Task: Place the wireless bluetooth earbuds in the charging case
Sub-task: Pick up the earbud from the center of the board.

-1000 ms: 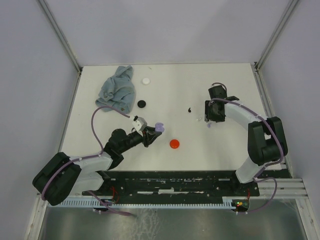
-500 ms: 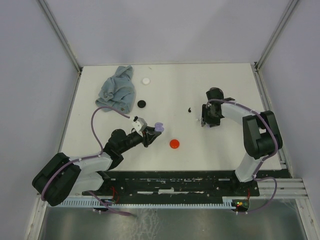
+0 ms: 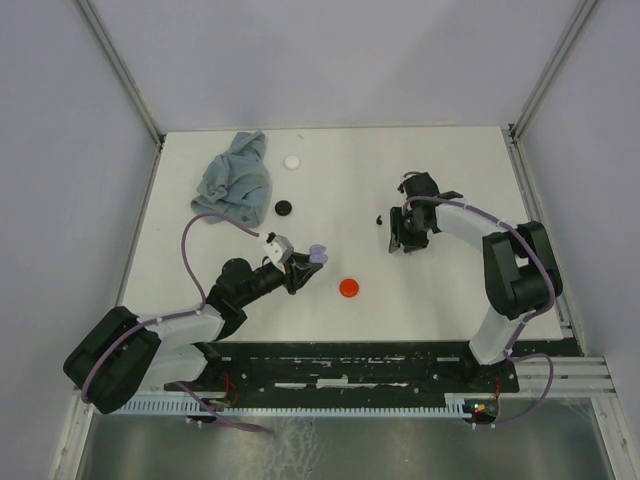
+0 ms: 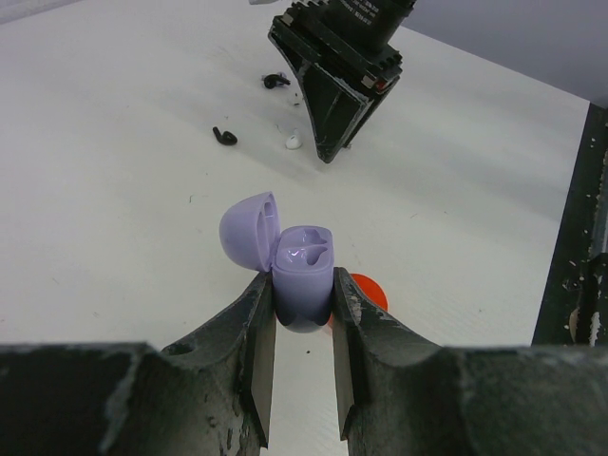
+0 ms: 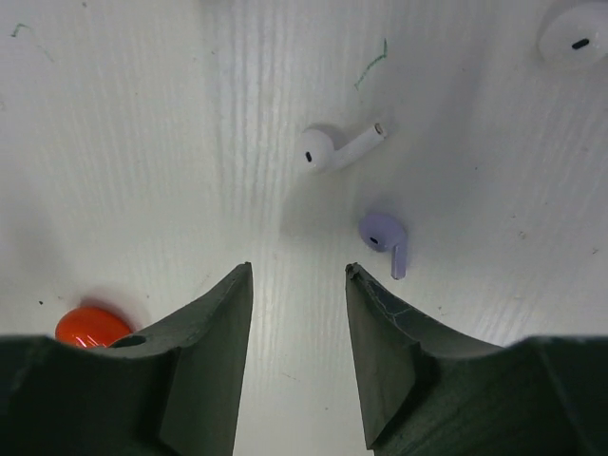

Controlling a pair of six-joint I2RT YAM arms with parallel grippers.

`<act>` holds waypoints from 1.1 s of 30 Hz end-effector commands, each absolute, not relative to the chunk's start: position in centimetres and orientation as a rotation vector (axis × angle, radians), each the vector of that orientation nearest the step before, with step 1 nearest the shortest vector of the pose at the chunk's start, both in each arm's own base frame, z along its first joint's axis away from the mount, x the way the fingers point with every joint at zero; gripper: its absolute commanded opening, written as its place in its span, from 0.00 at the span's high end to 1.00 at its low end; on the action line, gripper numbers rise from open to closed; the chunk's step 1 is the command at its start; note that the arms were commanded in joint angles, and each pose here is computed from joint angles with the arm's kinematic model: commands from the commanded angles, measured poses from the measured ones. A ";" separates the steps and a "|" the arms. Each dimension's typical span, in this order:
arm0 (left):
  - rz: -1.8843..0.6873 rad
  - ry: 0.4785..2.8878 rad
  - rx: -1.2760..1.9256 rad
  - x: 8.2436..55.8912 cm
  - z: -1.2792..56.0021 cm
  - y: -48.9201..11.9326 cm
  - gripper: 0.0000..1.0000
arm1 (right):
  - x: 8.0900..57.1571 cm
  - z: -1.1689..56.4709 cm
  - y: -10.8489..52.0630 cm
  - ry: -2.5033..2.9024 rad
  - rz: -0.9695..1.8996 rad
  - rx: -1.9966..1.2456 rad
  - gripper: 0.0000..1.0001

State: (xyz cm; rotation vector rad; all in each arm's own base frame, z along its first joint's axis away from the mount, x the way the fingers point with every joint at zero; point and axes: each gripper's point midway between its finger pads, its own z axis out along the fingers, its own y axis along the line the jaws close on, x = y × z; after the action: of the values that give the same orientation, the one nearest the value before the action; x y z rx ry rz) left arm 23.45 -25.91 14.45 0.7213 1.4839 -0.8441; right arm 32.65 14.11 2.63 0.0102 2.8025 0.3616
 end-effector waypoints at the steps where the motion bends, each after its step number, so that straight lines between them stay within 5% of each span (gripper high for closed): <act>1: -0.816 1.389 0.728 23.8 16.6 -25.8 0.97 | 34.2 6.0 13.3 2.735 0.222 -0.167 0.49; 16: -0.820 1.382 0.731 23.7 16.8 -25.9 0.97 | 35.8 5.0 10.8 2.797 -0.032 -0.251 0.62; 33: -0.829 1.382 0.738 23.6 16.8 -26.0 0.97 | 35.6 2.0 11.5 2.878 -0.013 -0.274 0.63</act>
State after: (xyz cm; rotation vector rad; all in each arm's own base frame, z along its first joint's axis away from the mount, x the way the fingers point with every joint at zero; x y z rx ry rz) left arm 23.34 -25.91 14.96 0.7215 1.4669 -0.8480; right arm 34.40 11.07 1.54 -0.2581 2.9056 -0.0159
